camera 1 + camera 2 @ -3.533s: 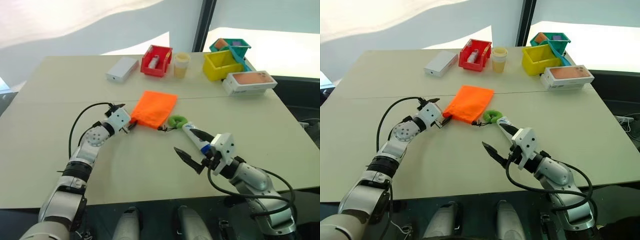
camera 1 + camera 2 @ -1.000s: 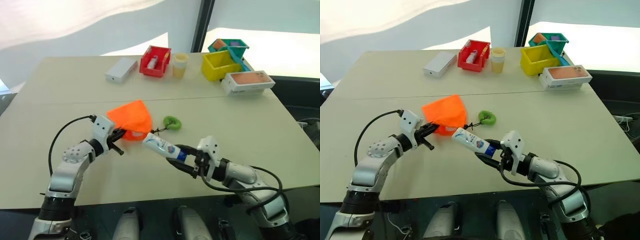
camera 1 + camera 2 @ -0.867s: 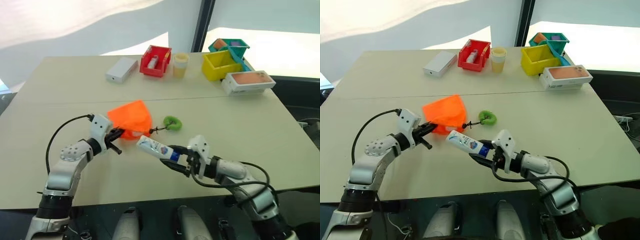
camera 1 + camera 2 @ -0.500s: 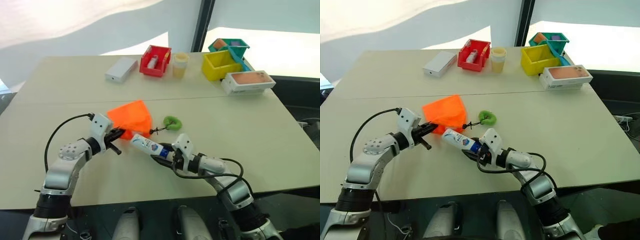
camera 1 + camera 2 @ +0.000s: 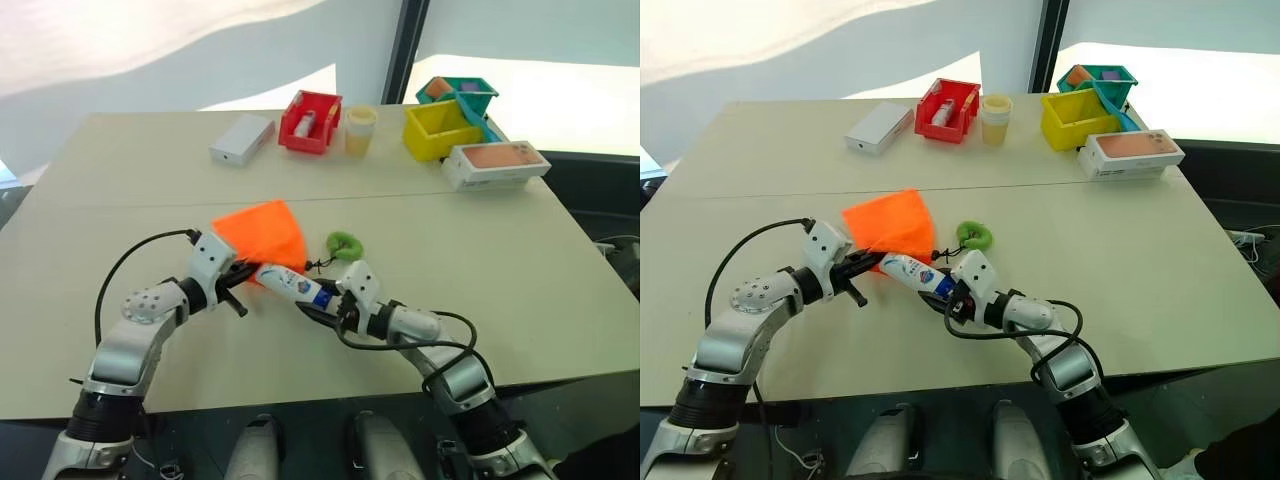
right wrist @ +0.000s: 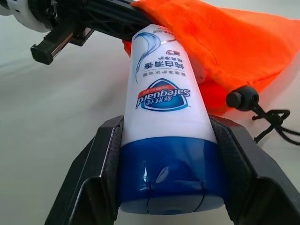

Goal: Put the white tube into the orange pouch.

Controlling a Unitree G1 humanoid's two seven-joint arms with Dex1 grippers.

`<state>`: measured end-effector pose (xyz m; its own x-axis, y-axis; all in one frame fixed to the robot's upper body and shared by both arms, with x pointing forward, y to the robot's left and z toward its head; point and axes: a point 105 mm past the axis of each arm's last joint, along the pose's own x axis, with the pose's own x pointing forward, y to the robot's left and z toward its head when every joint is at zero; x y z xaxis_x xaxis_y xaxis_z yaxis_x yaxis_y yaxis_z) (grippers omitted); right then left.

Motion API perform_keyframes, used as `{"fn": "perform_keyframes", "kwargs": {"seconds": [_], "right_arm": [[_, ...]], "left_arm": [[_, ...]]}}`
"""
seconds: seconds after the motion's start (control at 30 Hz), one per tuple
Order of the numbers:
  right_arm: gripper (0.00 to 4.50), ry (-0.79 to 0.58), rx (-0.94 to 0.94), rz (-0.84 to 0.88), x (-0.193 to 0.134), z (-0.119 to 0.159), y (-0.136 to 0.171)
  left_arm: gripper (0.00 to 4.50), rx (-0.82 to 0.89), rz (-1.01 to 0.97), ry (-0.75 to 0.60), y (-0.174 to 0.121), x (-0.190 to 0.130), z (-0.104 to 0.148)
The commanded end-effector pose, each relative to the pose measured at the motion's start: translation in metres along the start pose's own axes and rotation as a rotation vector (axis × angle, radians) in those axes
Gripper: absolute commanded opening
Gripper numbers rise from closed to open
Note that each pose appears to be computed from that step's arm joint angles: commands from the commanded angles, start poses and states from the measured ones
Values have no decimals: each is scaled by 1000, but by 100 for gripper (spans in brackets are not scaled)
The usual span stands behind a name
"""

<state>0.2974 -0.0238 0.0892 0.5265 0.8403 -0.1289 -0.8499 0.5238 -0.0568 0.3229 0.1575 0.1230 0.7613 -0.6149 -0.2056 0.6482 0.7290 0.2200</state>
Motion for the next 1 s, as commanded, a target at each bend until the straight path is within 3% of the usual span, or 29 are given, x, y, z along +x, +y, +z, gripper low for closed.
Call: {"fn": "perform_keyframes", "kwargs": {"seconds": [0.03,0.37,0.57,1.0], "right_arm": [[210,-48,-41,-9,7,16,0],[210,-13,-61,-74,26,21,-7],[210,-20,-77,-77,30,23,-5],[210,-53,4,-262,-11,23,-28]], "left_arm": [[0,58,-27,-48,-7,0,17],[0,110,-103,-26,-25,1,19],[0,107,-72,6,-21,-2,12],[0,111,47,11,11,-11,10]]}}
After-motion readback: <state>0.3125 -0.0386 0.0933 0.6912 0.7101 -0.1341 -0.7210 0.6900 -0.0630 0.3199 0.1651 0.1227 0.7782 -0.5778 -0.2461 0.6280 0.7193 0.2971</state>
